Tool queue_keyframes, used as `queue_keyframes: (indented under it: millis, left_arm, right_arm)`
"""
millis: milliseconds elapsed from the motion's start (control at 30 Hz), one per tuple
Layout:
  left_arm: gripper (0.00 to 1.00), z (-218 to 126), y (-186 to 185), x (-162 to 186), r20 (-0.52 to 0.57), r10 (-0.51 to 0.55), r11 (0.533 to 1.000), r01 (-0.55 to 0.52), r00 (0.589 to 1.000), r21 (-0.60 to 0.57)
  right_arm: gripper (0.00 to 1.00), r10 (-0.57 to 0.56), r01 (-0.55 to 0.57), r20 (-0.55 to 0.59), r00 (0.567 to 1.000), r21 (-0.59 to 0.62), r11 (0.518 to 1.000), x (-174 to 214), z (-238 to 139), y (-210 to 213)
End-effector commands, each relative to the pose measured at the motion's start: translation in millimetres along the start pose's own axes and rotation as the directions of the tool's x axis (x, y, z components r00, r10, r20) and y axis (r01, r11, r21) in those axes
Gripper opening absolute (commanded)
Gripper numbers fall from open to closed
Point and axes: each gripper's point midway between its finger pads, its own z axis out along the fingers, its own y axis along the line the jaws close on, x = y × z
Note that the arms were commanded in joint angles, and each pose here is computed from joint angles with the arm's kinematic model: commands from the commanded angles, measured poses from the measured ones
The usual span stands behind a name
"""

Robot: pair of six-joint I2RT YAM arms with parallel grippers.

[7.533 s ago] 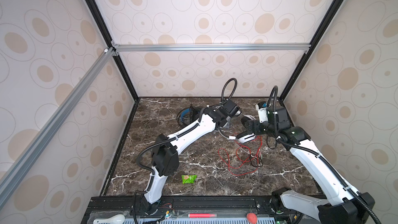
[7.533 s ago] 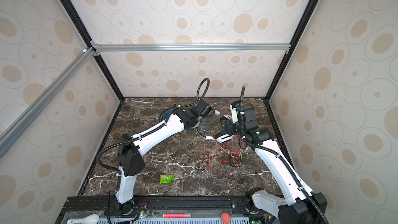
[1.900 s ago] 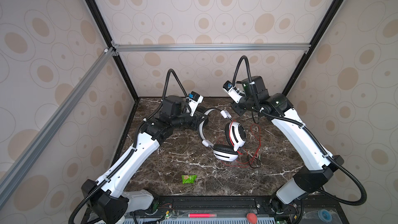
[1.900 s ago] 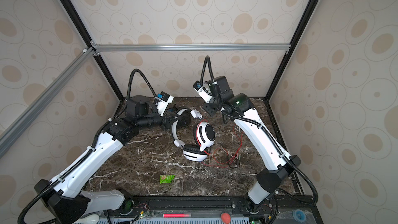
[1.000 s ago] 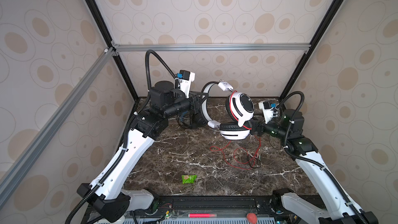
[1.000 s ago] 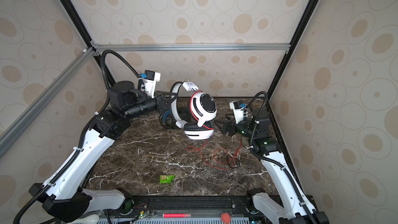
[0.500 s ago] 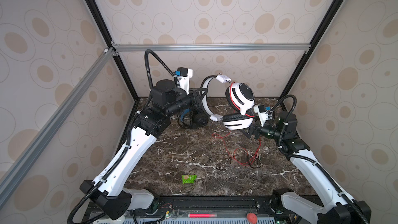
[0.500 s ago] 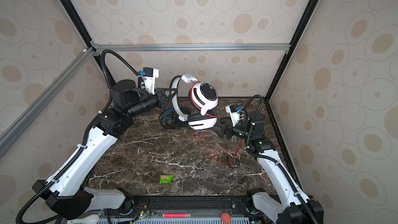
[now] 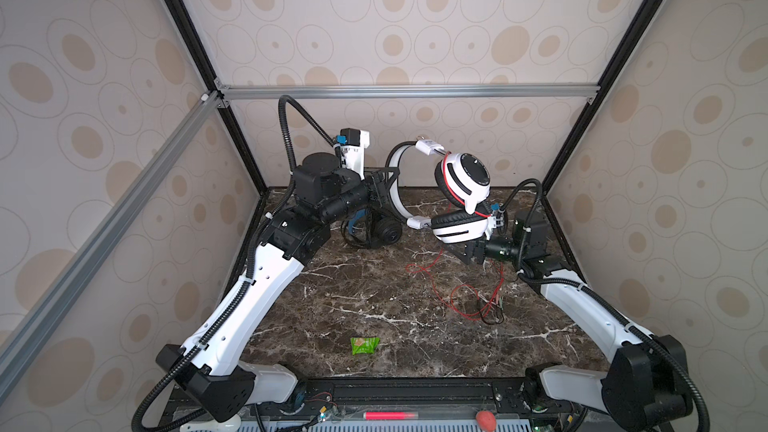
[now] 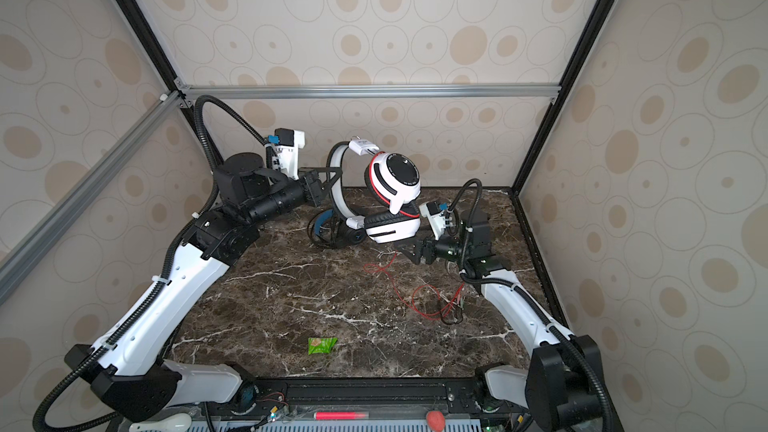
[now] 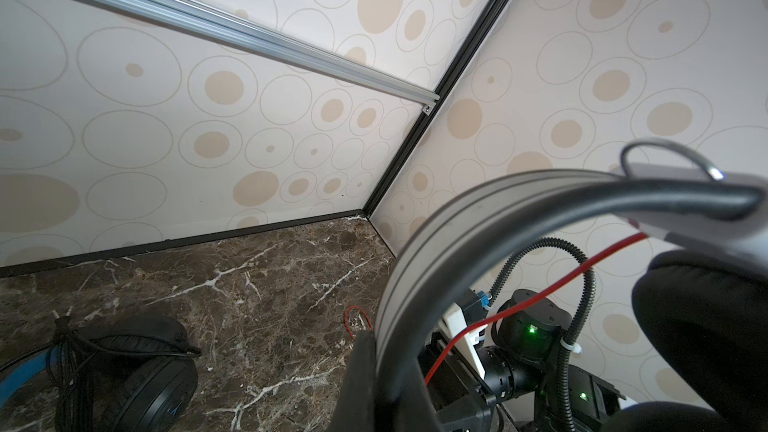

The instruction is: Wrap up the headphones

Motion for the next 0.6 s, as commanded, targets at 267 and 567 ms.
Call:
queue_keyframes:
  millis: [267, 567]
  left_arm:
    - [0.0, -15, -24, -41, 0.151, -0.033, 0.997, 0.022, 0.988, 0.073]
    - [0.0, -12, -26, -45, 0.172, -0.064, 0.994, 0.048, 0.983, 0.094]
  right_arm:
    - [0.78, 0.008, -0.008, 0.002, 1.0, -0.075, 0.997, 8, 46, 4]
    - [0.41, 0.072, -0.072, 0.046, 0.996, -0.01, 0.997, 24, 53, -14]
